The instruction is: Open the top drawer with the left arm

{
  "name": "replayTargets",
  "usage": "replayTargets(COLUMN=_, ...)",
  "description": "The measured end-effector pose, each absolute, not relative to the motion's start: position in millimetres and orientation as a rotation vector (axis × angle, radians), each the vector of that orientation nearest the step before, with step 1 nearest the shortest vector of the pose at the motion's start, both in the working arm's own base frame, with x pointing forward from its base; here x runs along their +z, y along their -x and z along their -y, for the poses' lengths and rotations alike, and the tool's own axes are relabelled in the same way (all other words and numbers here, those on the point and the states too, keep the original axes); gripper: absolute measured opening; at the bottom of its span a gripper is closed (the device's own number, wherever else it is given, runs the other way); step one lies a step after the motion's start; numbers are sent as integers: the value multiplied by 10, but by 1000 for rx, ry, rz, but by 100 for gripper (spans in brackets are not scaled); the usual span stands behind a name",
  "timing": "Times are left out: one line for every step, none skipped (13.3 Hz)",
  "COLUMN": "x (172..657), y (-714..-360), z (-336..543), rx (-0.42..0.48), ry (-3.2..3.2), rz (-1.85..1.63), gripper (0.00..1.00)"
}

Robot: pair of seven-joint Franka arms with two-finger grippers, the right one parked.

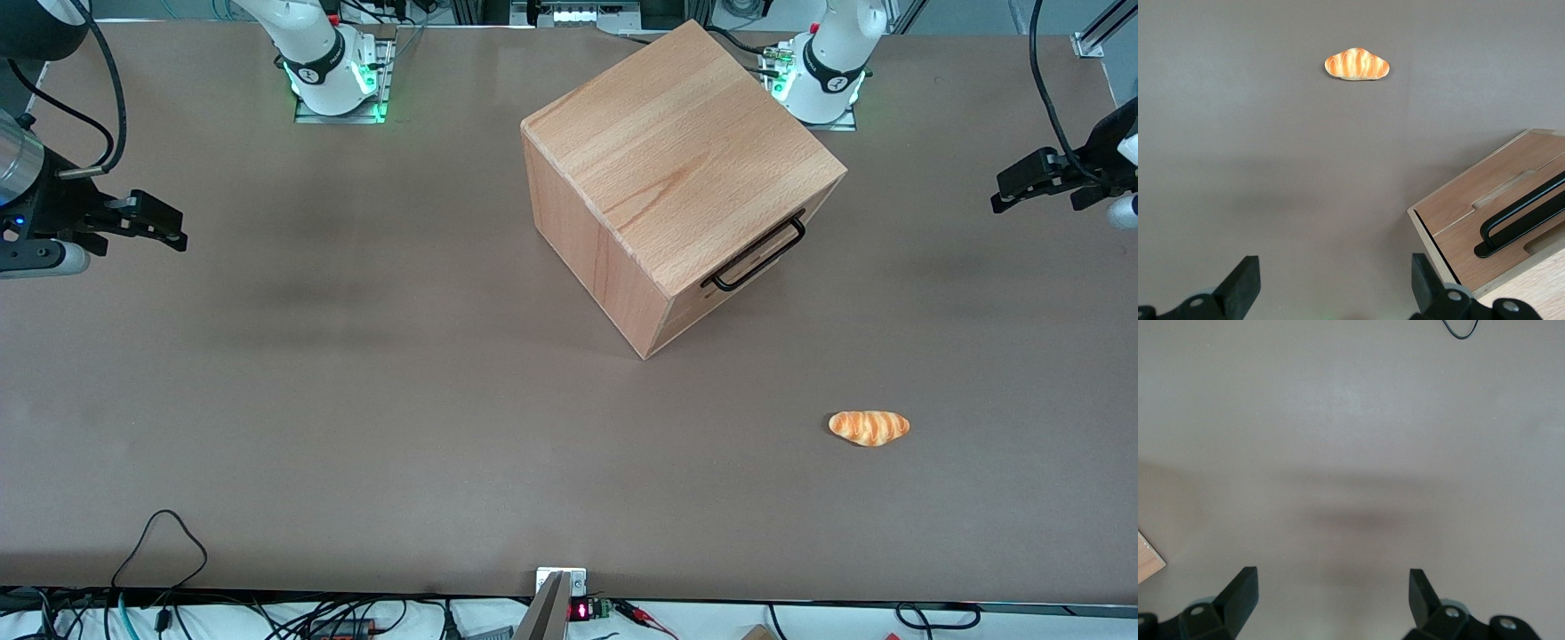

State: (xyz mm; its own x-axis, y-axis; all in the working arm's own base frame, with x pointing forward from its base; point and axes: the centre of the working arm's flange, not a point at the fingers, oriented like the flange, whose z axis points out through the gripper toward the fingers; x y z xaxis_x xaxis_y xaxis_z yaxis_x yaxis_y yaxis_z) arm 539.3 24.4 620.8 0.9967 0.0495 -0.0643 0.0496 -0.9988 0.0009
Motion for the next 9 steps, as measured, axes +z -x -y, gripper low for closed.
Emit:
replayTargets(x=6208, y=-5393, z=-244, rx=-101, ry=-3136, rz=-78, gripper=100)
replayTargets(x=6210, y=-5393, z=-244, rx=-100, ry=-3137, rz=-78, gripper=100)
replayTargets(x=6214, y=-5393, z=-244, rx=-99, ry=-3137, rz=-78, gripper=100)
replayTargets(x=6222, y=-5394, z=-244, rx=-96, ry=-3137, rz=-78, gripper=100)
replayTargets(x=6236, y=-5397, z=-244, rx=-91, ry=-3137, rz=-78, gripper=100)
replayTargets(x=6256, y=-5400, z=-245, rx=-84, ry=-3137, rz=-78, gripper=100)
replayTargets(x=6276, y=-5403, z=-246, rx=-77, ry=-3137, rz=-78, gripper=100)
replayTargets(x=6290, y=-5404, z=-248, rx=-72, ry=-3138, rz=-79, gripper=100)
replayTargets(x=6294, y=-5406, z=-249, rx=-71, ry=-3138, rz=-79, gripper=100)
